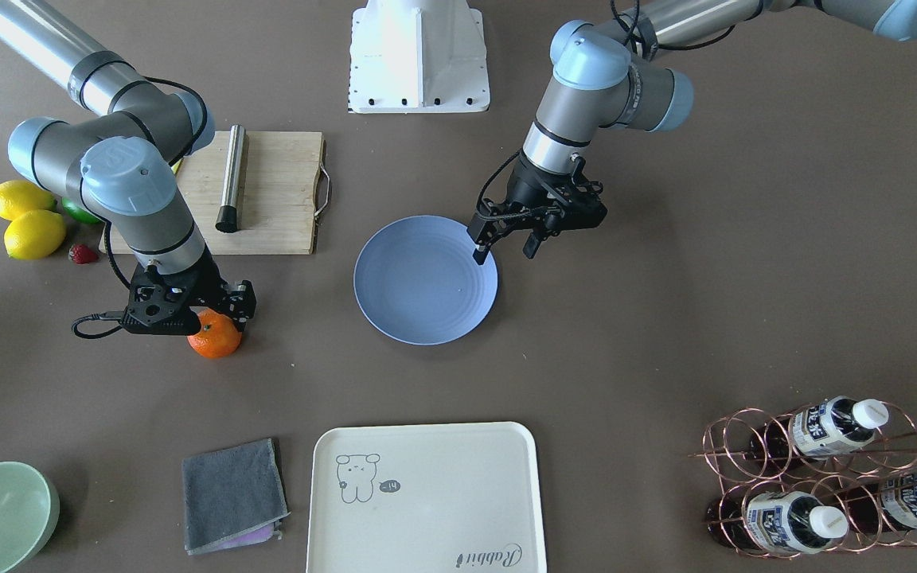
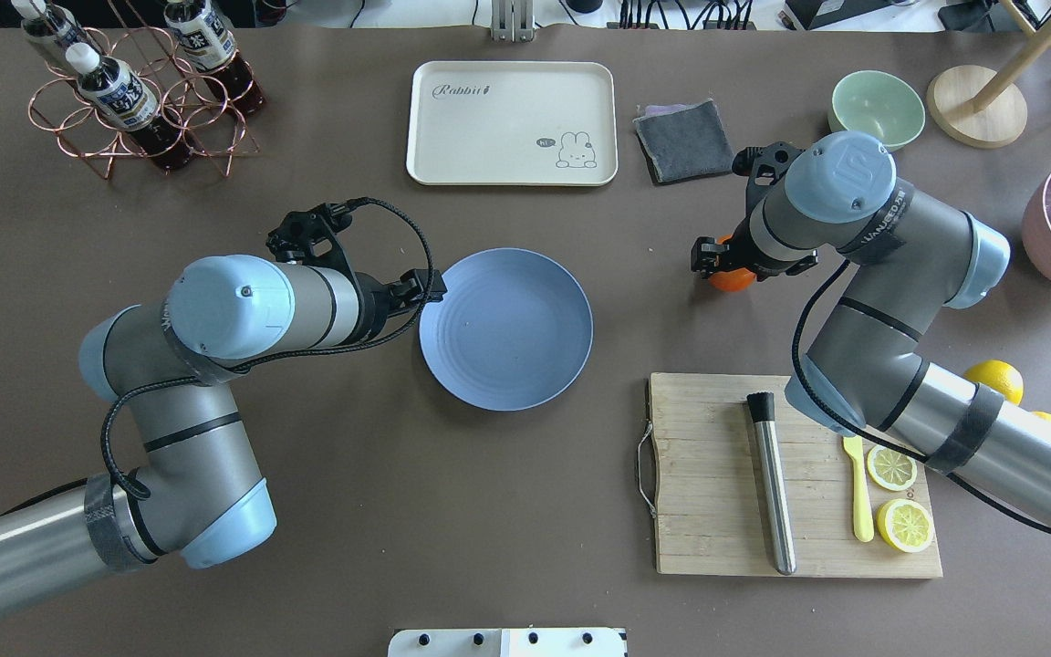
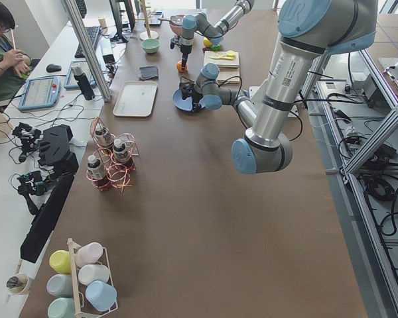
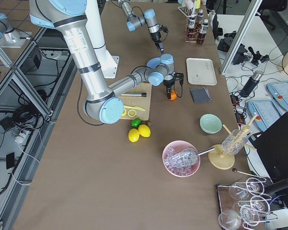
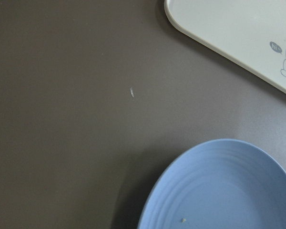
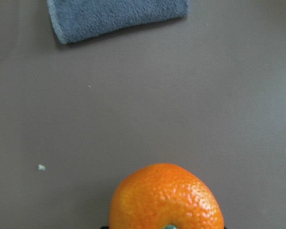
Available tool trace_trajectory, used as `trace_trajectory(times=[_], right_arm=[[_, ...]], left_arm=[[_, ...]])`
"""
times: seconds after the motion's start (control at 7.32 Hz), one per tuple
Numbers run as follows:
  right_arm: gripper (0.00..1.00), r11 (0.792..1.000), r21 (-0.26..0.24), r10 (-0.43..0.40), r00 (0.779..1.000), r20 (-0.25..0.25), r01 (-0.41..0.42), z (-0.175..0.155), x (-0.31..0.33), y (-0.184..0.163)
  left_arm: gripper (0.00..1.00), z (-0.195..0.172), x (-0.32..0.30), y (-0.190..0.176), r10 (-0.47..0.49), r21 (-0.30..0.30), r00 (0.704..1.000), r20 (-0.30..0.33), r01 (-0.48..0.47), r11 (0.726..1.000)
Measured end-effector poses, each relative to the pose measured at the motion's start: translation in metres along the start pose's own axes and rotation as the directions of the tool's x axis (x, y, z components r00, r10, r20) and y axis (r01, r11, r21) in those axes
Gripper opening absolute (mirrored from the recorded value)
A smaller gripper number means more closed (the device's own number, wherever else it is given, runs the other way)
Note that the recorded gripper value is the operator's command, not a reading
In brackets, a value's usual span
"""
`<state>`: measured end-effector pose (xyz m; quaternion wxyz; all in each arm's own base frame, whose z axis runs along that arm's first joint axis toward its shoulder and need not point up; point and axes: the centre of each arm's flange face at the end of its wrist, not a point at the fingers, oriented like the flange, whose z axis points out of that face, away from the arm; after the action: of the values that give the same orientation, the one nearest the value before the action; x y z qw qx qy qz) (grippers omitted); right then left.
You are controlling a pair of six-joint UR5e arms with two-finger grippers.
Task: Pick orange to plate
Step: 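Lift the mandarin with the right gripper toward the plate while the left arm withdraws, then lower the mandarin onto the blue plate and open the right gripper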
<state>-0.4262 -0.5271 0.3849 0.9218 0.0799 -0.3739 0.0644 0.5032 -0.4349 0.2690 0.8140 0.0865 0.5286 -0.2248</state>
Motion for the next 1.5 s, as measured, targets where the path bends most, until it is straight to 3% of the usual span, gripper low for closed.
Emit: trace_trajectory(times=[0.14, 0.41, 0.68, 1.09, 1.5], right_arm=[[0.00, 1.000, 0.009, -0.001, 1.000, 0.025, 0.001, -0.020, -0.010, -0.003], [0.00, 1.000, 0.010, -0.002, 0.999, 0.049, 0.002, -0.071, -0.048, 0.004], [0.00, 1.000, 0.015, -0.026, 0.996, 0.080, 0.025, -0.100, -0.103, 0.041], [0.00, 0.995, 0.048, -0.088, 0.992, 0.087, 0.084, -0.089, -0.173, 0.103], [0.00, 0.989, 0.075, -0.134, 0.989, 0.057, 0.130, -0.061, -0.243, 0.126]], left_arm=[[0.98, -0.005, -0.006, -0.014, 0.032, 0.005, 0.999, 0.005, -0.032, 0.999], [0.98, -0.029, -0.064, -0.044, 0.229, 0.018, 0.972, 0.056, -0.230, 0.973], [0.98, -0.081, -0.123, -0.089, 0.296, 0.036, 0.951, 0.091, -0.300, 0.953], [0.98, -0.146, -0.218, -0.159, 0.421, 0.031, 0.893, 0.158, -0.431, 0.902], [0.98, -0.165, -0.326, -0.205, 0.412, 0.036, 0.893, 0.179, -0.425, 0.905]])
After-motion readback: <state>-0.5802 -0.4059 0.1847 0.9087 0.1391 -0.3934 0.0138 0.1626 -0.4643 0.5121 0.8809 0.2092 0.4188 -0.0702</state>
